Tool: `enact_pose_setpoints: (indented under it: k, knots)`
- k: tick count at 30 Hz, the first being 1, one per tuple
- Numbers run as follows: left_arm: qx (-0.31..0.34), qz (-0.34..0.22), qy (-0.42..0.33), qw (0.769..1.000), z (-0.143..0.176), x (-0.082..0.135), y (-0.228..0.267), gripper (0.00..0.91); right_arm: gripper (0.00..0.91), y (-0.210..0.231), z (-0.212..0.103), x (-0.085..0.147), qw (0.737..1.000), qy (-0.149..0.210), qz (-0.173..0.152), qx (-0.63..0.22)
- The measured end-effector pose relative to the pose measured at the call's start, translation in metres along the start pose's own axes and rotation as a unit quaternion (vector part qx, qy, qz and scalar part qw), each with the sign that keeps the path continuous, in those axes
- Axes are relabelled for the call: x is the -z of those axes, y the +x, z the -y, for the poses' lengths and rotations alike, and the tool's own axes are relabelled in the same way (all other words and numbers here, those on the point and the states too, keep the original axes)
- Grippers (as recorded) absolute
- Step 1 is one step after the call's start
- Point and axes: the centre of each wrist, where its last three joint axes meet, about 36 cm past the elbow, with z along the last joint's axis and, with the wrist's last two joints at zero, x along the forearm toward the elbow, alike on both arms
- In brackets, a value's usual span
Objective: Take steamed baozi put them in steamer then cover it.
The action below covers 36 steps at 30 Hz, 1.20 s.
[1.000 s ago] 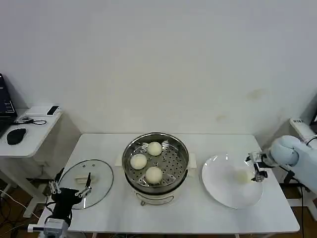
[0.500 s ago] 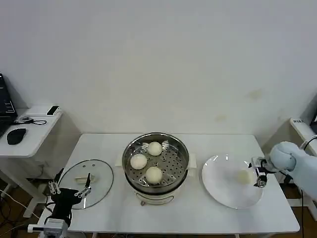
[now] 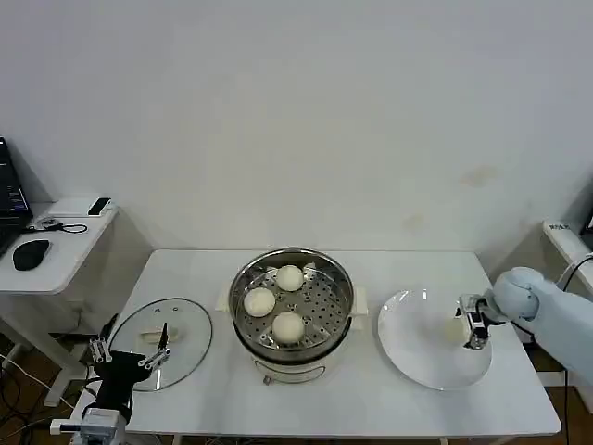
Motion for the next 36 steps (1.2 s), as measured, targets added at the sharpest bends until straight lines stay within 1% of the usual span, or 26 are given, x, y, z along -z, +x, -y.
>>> enact_pose_setpoints:
  k: [2,5,6,8,17,25,28,30,36]
  knots:
    - [0.001,0.0,0.0,1.0,0.0,0.0,0.0,0.907,0.715,-0.001,0.0,0.001,1.0,0.0,-0.001,0.001]
    - [0.0,0.0,-0.001,1.0,-0.001,0.001,0.001,0.907,0.675,-0.001,0.0,0.001,1.0,-0.001,-0.002,0.002]
    - [0.001,0.0,-0.001,1.0,-0.001,0.001,0.001,0.907,0.645,-0.001,0.0,0.002,1.0,-0.001,-0.003,0.002]
    - [0.001,0.0,-0.002,1.0,-0.001,0.001,0.001,0.907,0.615,0.0,0.001,0.002,1.0,-0.003,-0.003,0.003]
    - [0.001,0.004,-0.001,1.0,-0.001,0.004,0.002,0.907,0.605,0.009,0.002,0.0,1.0,-0.008,-0.004,0.007]
    - [0.002,0.008,-0.001,1.0,-0.003,0.006,0.002,0.907,0.605,0.039,0.013,0.004,1.0,-0.007,0.003,-0.01]
    - [0.002,0.01,-0.001,1.0,-0.003,0.007,0.002,0.907,0.615,0.061,0.023,0.011,1.0,-0.003,0.01,-0.029]
    - [0.002,0.012,-0.001,1.0,-0.003,0.009,0.002,0.907,0.615,0.077,0.031,0.02,0.999,0.003,0.019,-0.042]
    - [0.001,0.019,0.002,1.0,-0.001,0.014,0.002,0.907,0.615,0.13,0.055,0.06,0.995,0.022,0.051,-0.08]
